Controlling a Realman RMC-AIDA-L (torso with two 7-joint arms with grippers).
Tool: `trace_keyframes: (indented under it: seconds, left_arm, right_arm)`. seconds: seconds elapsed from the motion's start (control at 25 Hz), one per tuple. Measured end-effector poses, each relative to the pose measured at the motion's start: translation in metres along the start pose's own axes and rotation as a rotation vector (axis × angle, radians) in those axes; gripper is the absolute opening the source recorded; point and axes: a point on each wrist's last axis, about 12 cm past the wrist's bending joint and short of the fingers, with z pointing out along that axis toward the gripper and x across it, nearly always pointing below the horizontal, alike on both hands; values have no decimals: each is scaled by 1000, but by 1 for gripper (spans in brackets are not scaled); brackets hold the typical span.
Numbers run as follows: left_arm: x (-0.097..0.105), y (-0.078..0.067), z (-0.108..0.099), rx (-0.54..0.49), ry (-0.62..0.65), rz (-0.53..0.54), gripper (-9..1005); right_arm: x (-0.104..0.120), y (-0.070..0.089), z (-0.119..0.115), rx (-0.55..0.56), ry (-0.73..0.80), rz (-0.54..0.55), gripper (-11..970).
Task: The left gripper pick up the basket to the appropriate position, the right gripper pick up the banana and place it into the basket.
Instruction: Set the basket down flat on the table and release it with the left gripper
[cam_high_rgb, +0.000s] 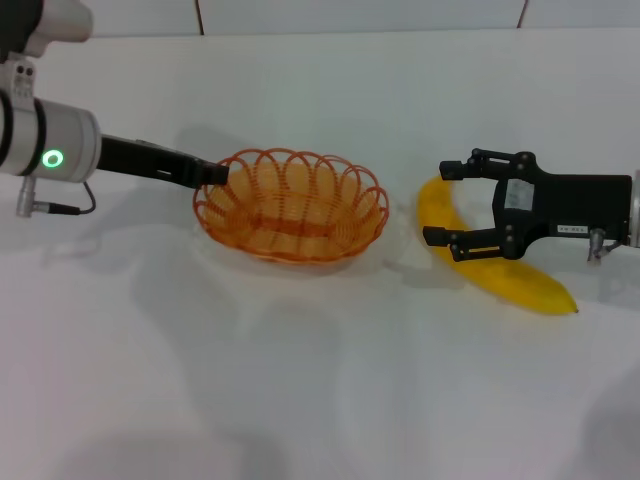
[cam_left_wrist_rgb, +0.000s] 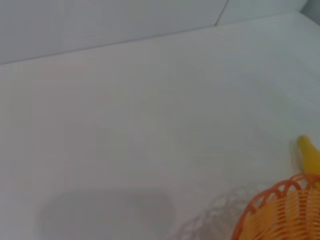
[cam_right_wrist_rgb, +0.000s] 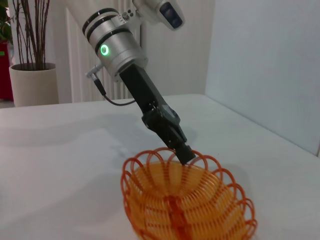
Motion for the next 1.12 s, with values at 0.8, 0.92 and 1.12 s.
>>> trace_keyframes:
  seconds: [0.8, 0.92, 1.12]
  left_arm:
    - [-4, -1, 8, -33, -3, -7, 96]
    - [-4, 0, 7, -38, -12, -14, 102]
    - [-5, 2, 7, -50, -18, -21, 112]
  right_arm:
    - [-1, 0, 2, -3, -5, -1, 893]
    - [-2, 1, 3, -6, -12, 0, 892]
    - [-4, 1, 2, -9, -26, 1, 892]
